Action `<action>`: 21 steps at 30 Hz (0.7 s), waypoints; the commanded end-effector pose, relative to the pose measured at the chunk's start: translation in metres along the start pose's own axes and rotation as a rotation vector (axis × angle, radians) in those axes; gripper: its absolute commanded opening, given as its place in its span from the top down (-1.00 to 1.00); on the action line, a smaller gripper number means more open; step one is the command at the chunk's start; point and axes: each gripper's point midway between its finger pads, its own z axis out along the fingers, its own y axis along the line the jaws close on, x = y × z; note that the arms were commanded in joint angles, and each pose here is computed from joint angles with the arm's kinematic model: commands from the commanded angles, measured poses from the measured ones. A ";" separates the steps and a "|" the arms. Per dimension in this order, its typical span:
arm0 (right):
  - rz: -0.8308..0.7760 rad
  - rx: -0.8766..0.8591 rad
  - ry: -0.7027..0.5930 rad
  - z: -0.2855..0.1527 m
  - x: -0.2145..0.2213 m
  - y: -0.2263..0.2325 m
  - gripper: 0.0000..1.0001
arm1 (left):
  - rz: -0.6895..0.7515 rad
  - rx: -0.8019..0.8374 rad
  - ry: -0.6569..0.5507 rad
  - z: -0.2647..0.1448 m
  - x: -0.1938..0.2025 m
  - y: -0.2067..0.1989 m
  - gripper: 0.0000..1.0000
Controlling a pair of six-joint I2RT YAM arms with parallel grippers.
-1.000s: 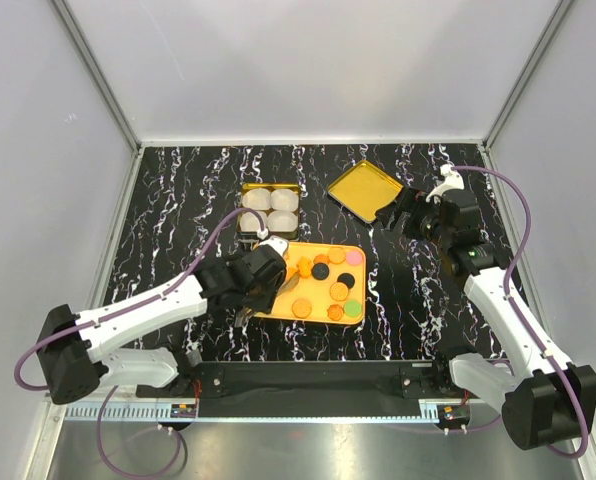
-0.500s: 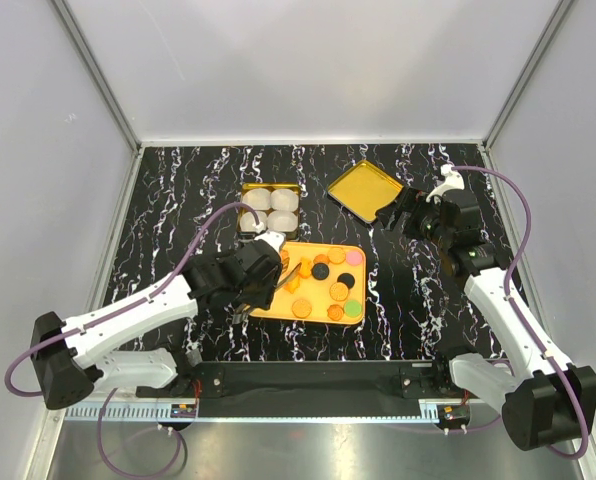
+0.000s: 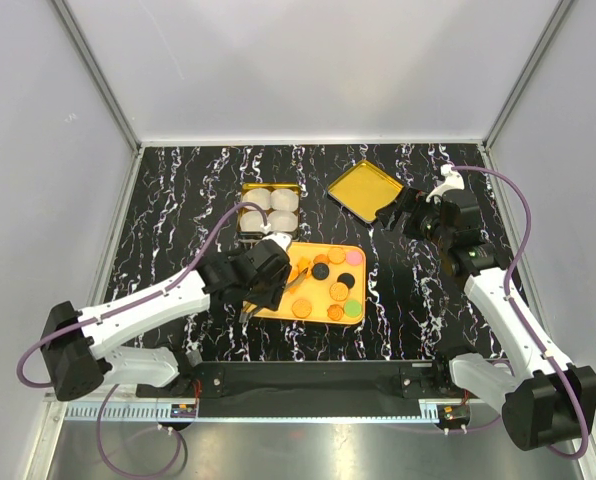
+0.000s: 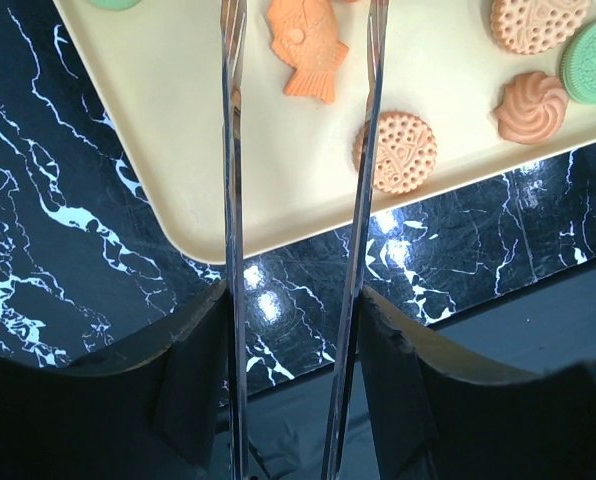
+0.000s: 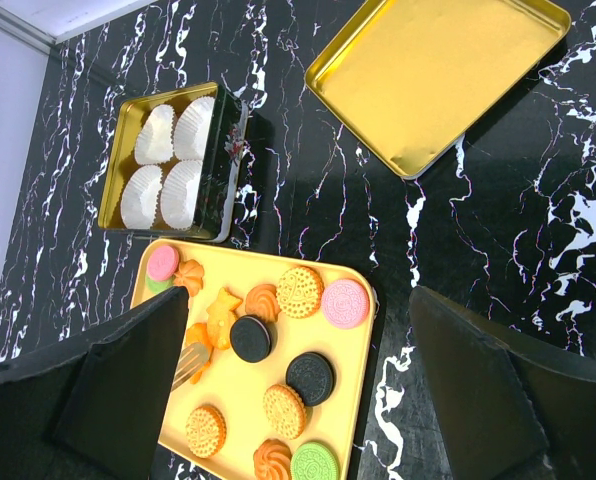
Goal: Pack the cookies
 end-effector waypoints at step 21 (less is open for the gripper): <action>-0.021 0.000 -0.041 -0.003 -0.008 0.001 -0.99 | -0.031 -0.005 -0.029 0.009 0.000 0.005 -0.03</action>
